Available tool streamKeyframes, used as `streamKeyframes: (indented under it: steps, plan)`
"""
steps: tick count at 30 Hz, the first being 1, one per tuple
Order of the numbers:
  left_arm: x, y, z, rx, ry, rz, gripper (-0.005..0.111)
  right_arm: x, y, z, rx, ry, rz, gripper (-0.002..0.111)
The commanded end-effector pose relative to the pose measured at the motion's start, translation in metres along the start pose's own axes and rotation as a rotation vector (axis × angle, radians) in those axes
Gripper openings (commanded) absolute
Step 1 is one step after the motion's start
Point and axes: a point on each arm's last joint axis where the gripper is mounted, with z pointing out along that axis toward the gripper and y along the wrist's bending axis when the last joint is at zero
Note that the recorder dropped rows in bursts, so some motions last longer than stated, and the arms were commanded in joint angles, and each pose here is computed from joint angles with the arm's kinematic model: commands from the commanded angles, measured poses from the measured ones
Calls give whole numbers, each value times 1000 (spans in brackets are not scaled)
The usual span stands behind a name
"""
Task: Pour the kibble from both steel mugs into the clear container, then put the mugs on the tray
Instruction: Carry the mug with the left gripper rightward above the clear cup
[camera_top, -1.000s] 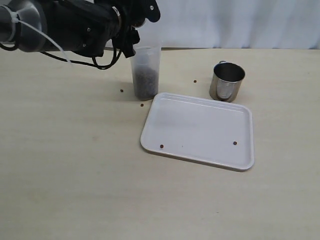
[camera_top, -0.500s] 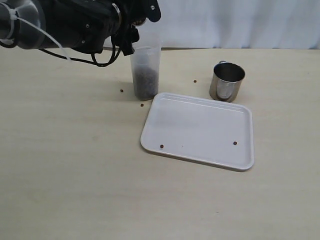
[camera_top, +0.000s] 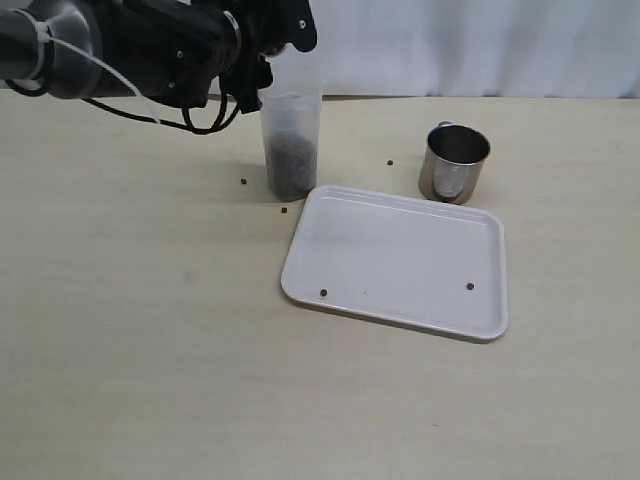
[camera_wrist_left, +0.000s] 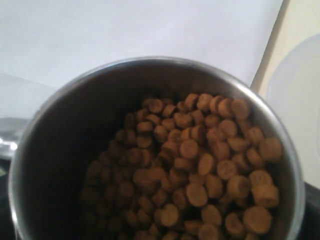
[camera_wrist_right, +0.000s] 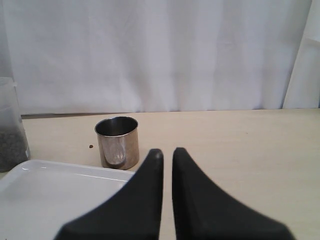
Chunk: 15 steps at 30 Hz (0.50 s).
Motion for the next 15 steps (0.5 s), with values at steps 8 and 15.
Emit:
streamKeyframes:
  steps: [8, 15]
  plan:
    - [-3, 6, -2, -16, -17, 158, 0, 2, 0, 0, -4, 3, 2, 5]
    - [-3, 6, -2, -18, -16, 251, 0, 2, 0, 0, -4, 3, 2, 5]
